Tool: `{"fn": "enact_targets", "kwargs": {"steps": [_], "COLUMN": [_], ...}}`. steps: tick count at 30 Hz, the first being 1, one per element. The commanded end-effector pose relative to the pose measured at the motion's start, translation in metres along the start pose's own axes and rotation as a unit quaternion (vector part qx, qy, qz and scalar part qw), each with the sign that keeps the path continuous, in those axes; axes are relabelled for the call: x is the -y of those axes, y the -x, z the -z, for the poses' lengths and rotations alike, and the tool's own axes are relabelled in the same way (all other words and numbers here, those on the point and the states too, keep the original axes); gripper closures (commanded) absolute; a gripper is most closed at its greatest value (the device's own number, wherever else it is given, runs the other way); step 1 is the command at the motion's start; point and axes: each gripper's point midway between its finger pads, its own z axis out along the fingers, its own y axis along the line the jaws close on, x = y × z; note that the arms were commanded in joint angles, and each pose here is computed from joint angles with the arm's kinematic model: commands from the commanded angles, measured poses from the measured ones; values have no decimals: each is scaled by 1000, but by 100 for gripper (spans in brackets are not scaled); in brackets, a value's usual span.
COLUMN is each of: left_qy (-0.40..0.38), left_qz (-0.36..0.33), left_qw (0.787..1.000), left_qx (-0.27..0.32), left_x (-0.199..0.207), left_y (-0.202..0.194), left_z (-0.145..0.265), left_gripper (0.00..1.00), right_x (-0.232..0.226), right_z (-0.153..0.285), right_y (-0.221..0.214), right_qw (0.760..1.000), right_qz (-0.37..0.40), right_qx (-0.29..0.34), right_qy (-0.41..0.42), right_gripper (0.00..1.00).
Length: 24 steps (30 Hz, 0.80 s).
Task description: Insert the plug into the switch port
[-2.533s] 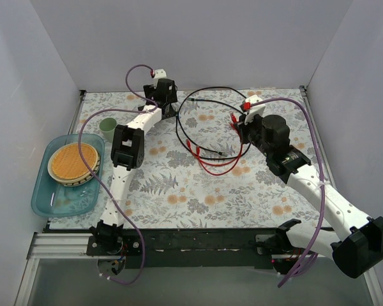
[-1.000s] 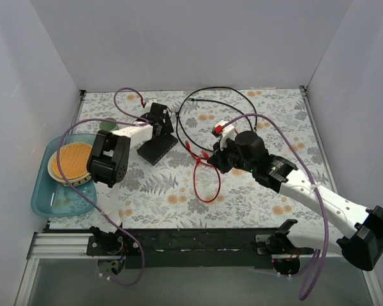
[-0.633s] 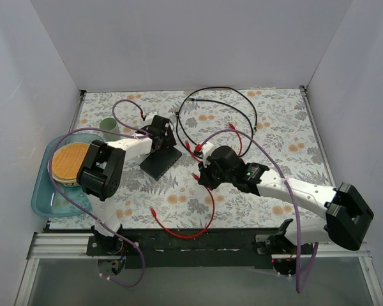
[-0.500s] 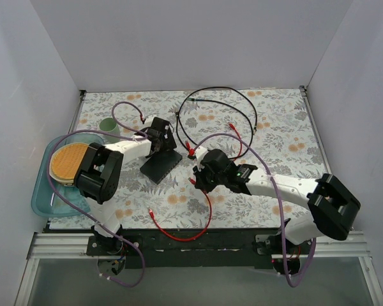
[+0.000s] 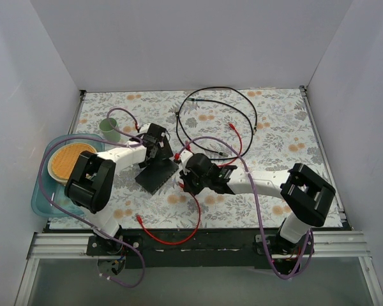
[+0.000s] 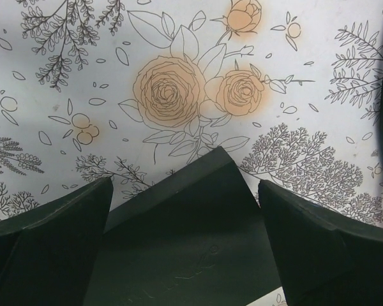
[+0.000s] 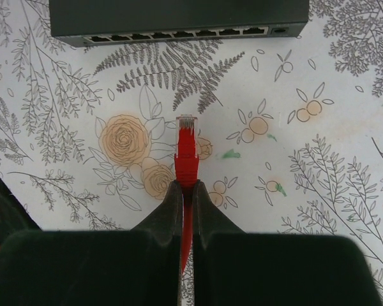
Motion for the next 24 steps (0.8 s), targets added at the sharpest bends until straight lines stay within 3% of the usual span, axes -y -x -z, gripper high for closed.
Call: {"fn": "enact_targets", "kwargs": {"steps": [1,13,18,22,24], "left_qy": [8,-89,-16,21,21], "left_qz": [-9,31,44,62,80], "left_qw": [1000,989,992,993,992], "left_qx": [3,113,115,99,96], "left_x": [-11,6,-29,-53,-61], "left_y": [-4,49,46,32,32], "left_z": [13,76,77,72,72], "left_gripper": [2,2,3,24,28], "right_x": [-18,-41,-44,-47,-53], "right_z": [-3,-10,-5,-5,-6], "right_y": [31,30,29,28,27], "right_qw": [999,999,999,998,998], "right_qz": [0,3,-2,-4,1], "right_qx": [41,32,38,38,36], "right_qy": [11,34,38,42,47], "right_gripper": [99,99,99,99,99]}}
